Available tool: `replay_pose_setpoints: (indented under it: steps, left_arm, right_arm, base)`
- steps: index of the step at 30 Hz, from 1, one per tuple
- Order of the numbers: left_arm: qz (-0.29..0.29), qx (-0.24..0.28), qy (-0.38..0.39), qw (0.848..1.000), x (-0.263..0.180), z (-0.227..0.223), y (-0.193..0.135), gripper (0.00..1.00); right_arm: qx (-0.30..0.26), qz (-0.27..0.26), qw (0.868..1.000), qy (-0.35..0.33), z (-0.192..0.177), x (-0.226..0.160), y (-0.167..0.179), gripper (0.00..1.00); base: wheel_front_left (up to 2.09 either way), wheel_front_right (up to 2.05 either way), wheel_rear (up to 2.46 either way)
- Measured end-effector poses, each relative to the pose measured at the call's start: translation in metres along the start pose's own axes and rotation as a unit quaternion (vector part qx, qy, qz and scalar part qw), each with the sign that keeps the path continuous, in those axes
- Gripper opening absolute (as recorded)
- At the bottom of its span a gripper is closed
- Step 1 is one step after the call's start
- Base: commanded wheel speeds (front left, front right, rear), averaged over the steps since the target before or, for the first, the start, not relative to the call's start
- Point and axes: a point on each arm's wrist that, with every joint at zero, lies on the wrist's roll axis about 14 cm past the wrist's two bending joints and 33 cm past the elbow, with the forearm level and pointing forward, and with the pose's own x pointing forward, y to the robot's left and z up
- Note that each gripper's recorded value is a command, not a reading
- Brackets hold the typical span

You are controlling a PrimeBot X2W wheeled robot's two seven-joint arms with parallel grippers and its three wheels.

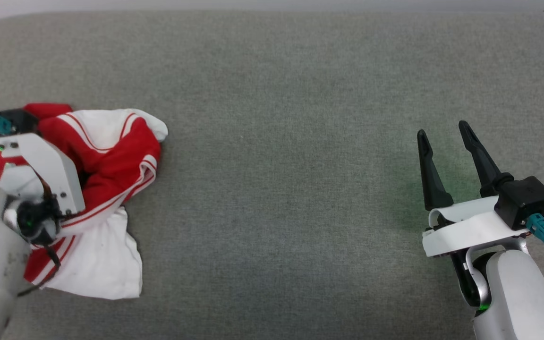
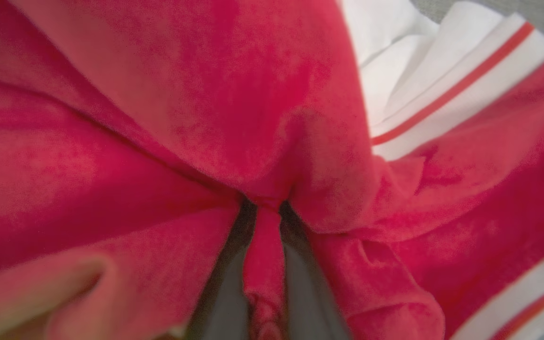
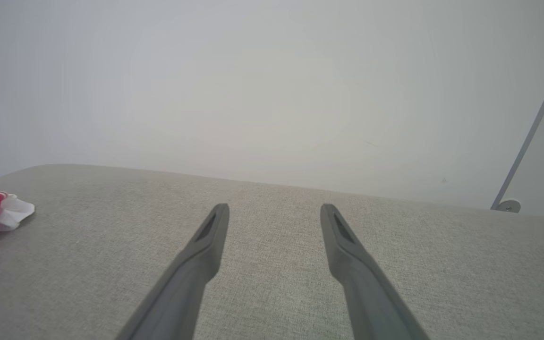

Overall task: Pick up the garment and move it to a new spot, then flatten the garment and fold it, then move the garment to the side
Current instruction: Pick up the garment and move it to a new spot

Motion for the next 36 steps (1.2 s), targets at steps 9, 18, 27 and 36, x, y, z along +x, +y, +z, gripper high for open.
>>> replay_pose_setpoints:
  steps: [9,18,27,36]
  left_arm:
    - [-0.007,0.044,-0.157,0.987,-0.043,0.046,-0.007,0.00]
    - [-0.108,0.104,-0.314,0.938,-0.110,0.104,-0.083,0.00]
    - [-0.291,0.176,-0.337,0.878,-0.155,0.112,-0.220,0.00]
    - [-0.431,0.278,-0.262,0.818,-0.150,0.073,-0.362,0.00]
  right_arm:
    - [0.002,0.012,1.000,-0.019,0.021,-0.008,0.015,1.00]
    - [0.007,-0.015,0.999,-0.048,0.048,-0.025,0.002,1.00]
    - [0.009,-0.088,0.993,-0.077,0.069,-0.051,-0.045,1.00]
    - [0.018,-0.173,0.980,-0.092,0.078,-0.084,-0.100,1.00]
  base:
    - [0.00,0.00,0.00]
    - [0.00,0.00,0.00]
    - [0.00,0.00,0.00]
    - [0.00,0.00,0.00]
